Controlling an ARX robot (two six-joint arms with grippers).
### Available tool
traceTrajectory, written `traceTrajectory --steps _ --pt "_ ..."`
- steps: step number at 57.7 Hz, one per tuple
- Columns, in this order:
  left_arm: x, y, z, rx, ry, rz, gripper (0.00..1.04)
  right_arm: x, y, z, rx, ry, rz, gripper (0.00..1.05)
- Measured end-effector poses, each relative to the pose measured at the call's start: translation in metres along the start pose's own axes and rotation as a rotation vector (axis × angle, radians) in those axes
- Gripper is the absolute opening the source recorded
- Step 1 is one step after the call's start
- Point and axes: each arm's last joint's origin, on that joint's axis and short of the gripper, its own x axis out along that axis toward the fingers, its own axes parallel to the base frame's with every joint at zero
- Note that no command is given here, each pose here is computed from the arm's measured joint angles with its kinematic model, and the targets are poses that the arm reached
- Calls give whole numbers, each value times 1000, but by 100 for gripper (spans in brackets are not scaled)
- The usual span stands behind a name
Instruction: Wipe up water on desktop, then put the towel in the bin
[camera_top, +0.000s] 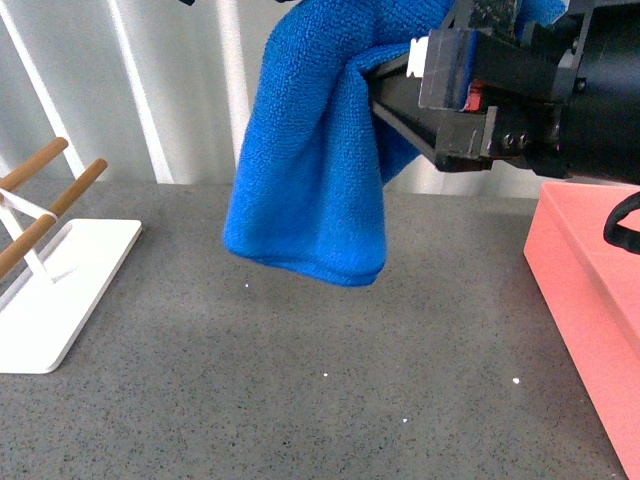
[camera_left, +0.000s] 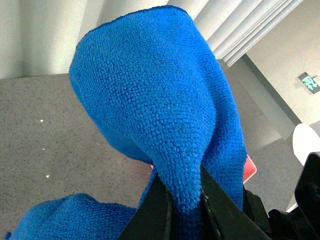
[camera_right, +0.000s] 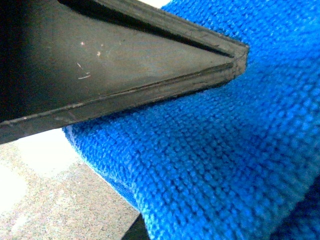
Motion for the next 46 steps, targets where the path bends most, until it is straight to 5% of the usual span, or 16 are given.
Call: traceTrajectory --steps 33,46 --pt "0 0 0 -3 0 0 98 -14 -7 -3 -24 41 -52 4" --pt "0 0 0 -3 0 0 98 -18 -7 -14 -38 81 -66 4"
